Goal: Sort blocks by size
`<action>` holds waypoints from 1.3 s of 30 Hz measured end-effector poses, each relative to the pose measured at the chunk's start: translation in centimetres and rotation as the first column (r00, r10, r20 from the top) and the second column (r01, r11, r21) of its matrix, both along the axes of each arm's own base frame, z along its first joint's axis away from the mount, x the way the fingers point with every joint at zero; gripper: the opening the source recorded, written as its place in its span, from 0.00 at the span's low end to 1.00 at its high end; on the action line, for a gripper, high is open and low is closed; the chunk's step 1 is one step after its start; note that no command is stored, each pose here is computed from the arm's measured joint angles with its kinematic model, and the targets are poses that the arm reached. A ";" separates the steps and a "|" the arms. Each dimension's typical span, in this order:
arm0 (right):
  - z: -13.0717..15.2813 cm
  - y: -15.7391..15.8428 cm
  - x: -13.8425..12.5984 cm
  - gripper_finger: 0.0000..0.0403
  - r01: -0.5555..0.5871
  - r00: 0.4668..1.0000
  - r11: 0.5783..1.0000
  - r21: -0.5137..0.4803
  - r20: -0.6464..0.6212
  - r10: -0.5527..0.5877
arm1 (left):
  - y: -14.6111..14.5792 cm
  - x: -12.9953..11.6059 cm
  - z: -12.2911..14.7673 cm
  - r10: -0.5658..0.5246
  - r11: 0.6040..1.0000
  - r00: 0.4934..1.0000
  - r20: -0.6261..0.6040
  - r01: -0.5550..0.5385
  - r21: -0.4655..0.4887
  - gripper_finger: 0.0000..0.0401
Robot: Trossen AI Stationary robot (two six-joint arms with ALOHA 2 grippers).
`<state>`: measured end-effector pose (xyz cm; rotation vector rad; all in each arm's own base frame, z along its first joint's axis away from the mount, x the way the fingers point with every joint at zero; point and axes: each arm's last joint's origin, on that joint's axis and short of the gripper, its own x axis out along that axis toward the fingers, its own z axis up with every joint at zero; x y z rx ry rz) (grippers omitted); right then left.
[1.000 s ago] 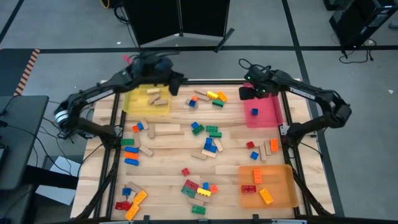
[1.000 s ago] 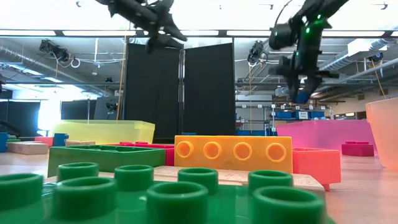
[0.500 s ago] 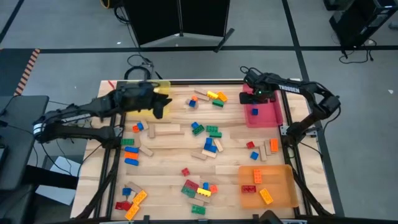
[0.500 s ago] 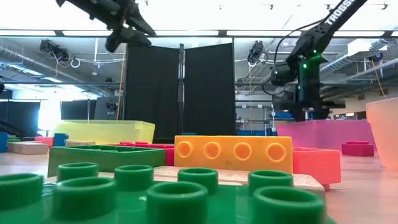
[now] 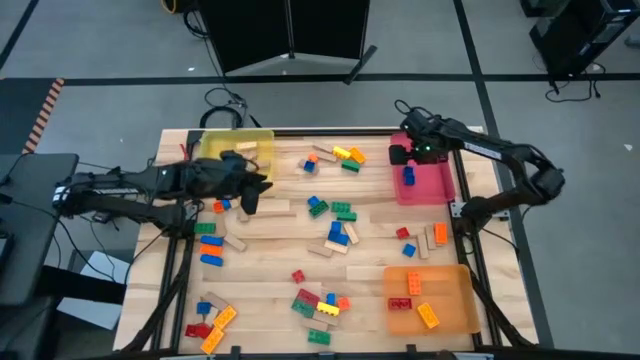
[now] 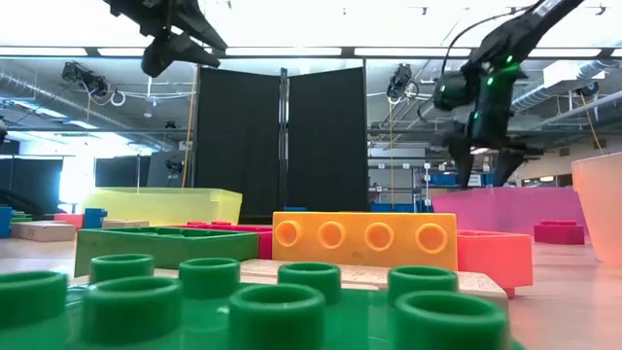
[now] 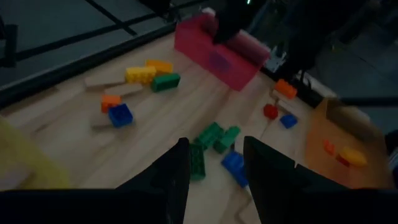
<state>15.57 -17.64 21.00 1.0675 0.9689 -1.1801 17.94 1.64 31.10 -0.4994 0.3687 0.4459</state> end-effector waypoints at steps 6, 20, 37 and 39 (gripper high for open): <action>3.7 4.6 -0.9 0.73 -0.065 0.996 0.997 -0.044 0.053 0.067 | -1.9 -0.3 -0.5 0.014 1.000 0.999 -0.042 -0.014 -0.013 0.39; 7.6 13.5 -0.9 0.69 -0.188 0.933 0.962 -0.198 0.270 0.238 | -3.9 3.4 -3.3 -0.149 0.970 0.959 -0.240 0.189 0.153 0.39; 7.7 16.6 -0.4 0.67 -0.229 0.911 0.939 -0.259 0.282 0.300 | -6.0 13.9 -11.4 -0.383 0.864 0.846 -0.372 0.470 0.180 0.39; 7.7 16.7 -0.4 0.67 -0.231 0.910 0.938 -0.259 0.283 0.302 | -6.3 15.0 -11.9 -0.424 0.832 0.806 -0.413 0.527 0.174 0.39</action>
